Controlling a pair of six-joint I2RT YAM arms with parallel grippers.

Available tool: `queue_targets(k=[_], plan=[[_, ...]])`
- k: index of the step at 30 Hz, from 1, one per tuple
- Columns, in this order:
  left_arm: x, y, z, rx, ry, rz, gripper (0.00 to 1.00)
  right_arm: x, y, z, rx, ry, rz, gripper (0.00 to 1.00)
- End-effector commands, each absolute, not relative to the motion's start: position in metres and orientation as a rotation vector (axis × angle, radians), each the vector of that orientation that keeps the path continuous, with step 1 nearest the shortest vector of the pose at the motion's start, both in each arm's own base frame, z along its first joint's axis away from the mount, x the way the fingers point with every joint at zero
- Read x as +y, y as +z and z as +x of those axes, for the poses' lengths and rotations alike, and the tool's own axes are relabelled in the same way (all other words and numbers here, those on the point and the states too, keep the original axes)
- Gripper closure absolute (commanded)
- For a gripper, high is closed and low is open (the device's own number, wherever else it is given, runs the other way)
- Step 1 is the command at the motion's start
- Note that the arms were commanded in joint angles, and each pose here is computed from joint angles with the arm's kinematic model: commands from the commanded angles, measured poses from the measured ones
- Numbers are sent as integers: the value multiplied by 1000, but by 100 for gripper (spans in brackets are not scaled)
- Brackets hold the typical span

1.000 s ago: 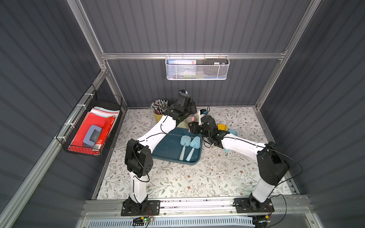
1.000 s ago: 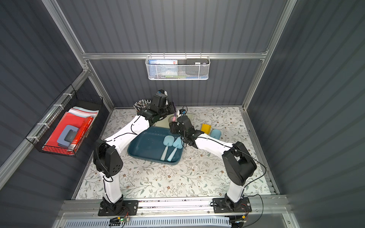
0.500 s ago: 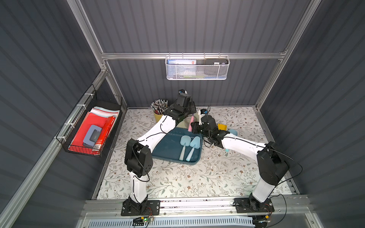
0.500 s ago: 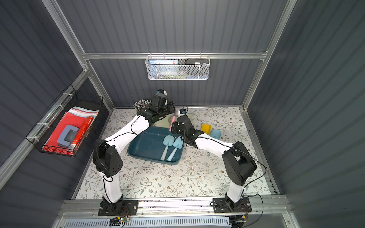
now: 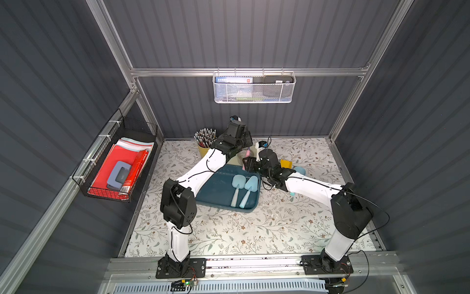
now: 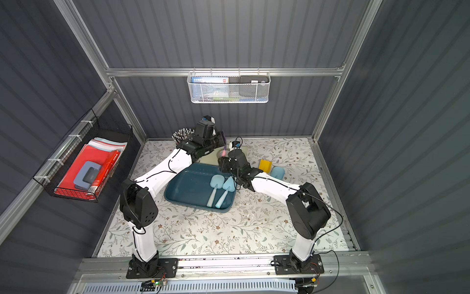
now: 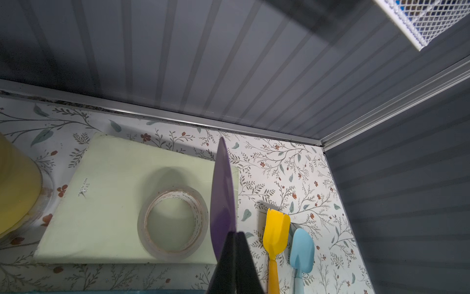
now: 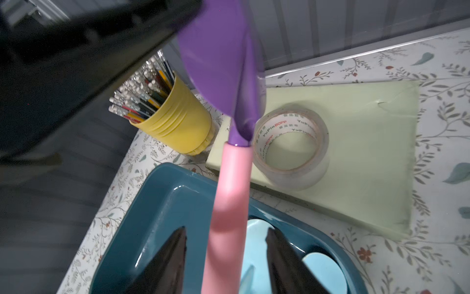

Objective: Take the shovel out of the storage box
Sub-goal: Place the shovel at the center of the board.

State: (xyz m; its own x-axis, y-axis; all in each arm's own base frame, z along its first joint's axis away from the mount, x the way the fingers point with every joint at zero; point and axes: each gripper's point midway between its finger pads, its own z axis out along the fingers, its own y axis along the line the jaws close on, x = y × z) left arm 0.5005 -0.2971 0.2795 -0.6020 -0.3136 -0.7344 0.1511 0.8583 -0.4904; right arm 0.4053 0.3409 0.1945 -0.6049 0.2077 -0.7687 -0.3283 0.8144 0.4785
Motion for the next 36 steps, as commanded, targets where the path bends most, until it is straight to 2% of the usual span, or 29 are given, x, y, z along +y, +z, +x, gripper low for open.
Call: queue_targets(k=[1, 16, 26, 32, 33, 34, 35, 36], plan=[[-295, 326, 489, 2036, -717, -110, 100, 341, 192, 406, 2091, 758, -83, 42], [-313, 344, 481, 2005, -869, -69, 100, 346, 179, 413, 2099, 769, -73, 47], [-308, 327, 481, 2042, -843, -94, 100, 337, 195, 410, 2062, 743, -68, 87], [-308, 322, 484, 2052, -822, -103, 99, 332, 206, 403, 2052, 757, -76, 97], [-307, 321, 484, 2057, -815, -104, 94, 332, 208, 401, 2057, 762, -78, 99], [-306, 322, 485, 2054, -809, -107, 84, 332, 209, 398, 2061, 771, -82, 100], [-305, 325, 486, 2045, -800, -109, 69, 330, 210, 395, 2066, 779, -83, 100], [-302, 331, 486, 2027, -791, -113, 50, 326, 211, 391, 2070, 790, -76, 100]])
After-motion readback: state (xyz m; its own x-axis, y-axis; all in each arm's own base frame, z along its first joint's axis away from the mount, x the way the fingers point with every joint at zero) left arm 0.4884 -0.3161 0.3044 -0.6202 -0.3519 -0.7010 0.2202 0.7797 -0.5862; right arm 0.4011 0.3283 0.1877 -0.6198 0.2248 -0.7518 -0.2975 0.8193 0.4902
